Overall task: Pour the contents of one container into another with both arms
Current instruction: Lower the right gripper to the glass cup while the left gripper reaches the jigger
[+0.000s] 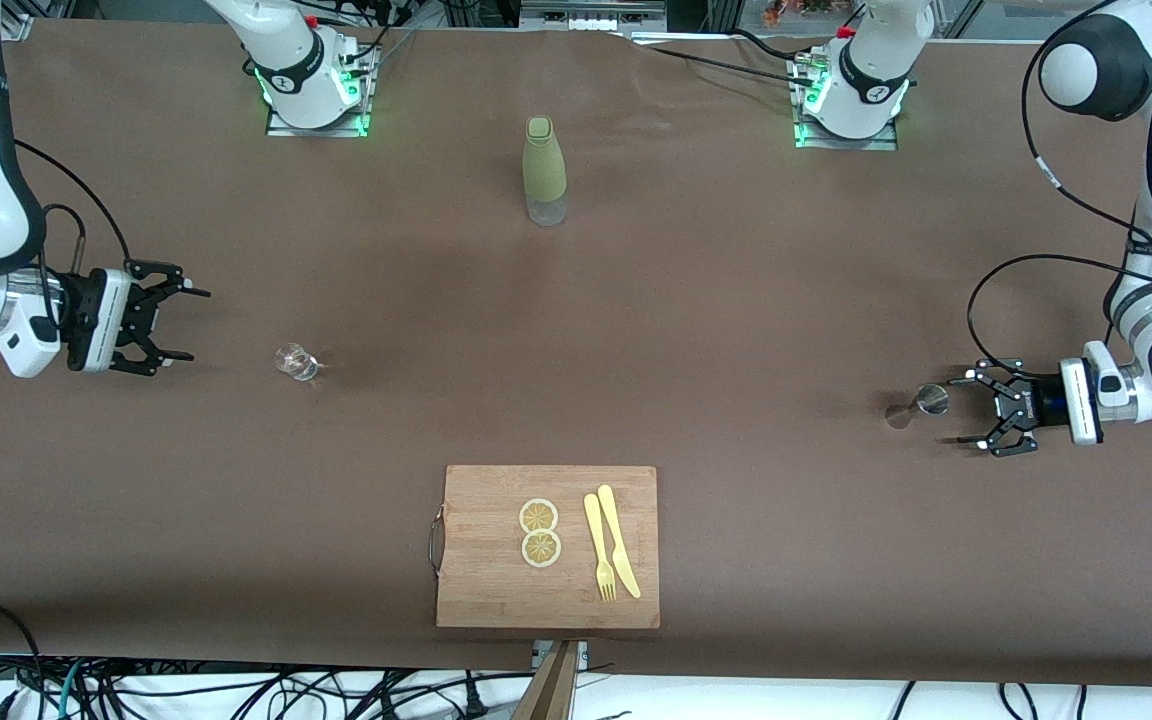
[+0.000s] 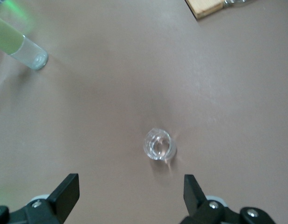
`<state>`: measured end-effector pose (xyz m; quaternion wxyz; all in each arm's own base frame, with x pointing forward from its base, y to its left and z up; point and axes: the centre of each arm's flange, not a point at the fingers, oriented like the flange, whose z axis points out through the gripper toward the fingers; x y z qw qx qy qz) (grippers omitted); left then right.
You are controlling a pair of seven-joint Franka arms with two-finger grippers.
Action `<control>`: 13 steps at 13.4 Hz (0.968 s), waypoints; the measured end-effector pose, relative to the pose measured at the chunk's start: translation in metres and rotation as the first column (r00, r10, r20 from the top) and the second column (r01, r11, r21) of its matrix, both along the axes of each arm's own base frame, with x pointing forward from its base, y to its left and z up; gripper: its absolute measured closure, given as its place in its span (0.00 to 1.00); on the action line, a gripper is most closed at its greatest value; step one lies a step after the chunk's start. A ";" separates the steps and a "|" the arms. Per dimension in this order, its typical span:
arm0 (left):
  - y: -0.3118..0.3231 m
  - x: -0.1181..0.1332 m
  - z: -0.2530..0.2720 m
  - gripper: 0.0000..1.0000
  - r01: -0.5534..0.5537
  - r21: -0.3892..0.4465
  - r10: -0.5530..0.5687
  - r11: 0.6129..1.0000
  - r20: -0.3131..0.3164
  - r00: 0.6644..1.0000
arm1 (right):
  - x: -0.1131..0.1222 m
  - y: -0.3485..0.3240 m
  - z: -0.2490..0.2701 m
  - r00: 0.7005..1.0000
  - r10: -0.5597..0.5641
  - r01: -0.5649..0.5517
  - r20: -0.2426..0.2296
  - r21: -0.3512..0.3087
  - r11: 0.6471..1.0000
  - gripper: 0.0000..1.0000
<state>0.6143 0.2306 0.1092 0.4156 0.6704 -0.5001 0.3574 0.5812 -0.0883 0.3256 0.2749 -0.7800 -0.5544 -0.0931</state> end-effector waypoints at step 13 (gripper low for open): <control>-0.042 0.006 -0.017 0.06 0.069 -0.103 -0.059 0.992 0.099 0.993 | -0.006 -0.032 -0.149 0.974 0.071 -0.139 0.215 0.324 0.936 0.00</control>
